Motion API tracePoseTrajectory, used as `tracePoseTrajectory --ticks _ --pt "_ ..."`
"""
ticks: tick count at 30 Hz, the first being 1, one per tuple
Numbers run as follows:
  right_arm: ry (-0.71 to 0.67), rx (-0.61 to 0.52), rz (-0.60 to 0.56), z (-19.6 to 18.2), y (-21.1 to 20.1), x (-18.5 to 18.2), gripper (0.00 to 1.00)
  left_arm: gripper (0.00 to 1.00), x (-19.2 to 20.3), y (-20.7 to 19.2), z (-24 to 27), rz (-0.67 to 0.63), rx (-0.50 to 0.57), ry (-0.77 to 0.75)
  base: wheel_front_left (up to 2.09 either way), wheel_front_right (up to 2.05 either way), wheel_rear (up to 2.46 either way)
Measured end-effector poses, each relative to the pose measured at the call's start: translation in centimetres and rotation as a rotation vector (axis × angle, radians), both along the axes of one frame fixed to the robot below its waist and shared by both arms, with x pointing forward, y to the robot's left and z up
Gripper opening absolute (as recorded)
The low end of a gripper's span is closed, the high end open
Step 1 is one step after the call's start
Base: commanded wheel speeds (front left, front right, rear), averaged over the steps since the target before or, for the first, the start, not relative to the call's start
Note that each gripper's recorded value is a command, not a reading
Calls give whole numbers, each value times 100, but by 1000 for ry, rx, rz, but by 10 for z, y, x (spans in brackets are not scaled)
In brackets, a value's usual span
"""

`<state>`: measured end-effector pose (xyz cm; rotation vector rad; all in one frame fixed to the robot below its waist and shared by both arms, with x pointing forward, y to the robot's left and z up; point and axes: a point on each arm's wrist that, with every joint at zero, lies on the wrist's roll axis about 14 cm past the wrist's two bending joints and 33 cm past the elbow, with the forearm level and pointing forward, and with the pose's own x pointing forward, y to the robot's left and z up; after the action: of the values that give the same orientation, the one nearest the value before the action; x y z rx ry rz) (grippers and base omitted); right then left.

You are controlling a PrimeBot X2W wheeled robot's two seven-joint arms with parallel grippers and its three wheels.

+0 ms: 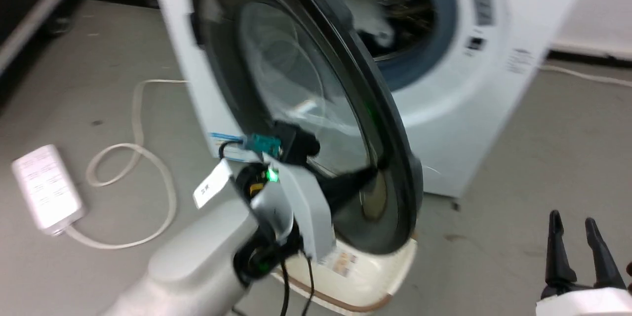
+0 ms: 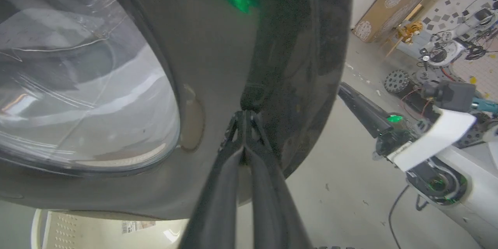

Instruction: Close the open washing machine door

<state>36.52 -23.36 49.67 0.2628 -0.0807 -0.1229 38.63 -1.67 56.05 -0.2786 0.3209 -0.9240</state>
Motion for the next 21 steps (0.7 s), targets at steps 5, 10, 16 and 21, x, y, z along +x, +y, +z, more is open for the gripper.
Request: tracePoseTrajectory --ticks 5,10,16,21 --pt "18 13 -138 -5 -42 -26 100 0 59 -45 -6 -18 58 -93 0 0 0" --pt "54 17 -213 -14 -62 -42 100 0 101 -71 -7 29 80 -161 0 0 0" --pt "97 6 -247 -25 -72 -44 100 0 140 -82 9 139 -2 -215 0 0 0" --pt "88 10 -211 -24 -62 -35 100 0 149 -63 35 225 -81 -278 0 0 0"
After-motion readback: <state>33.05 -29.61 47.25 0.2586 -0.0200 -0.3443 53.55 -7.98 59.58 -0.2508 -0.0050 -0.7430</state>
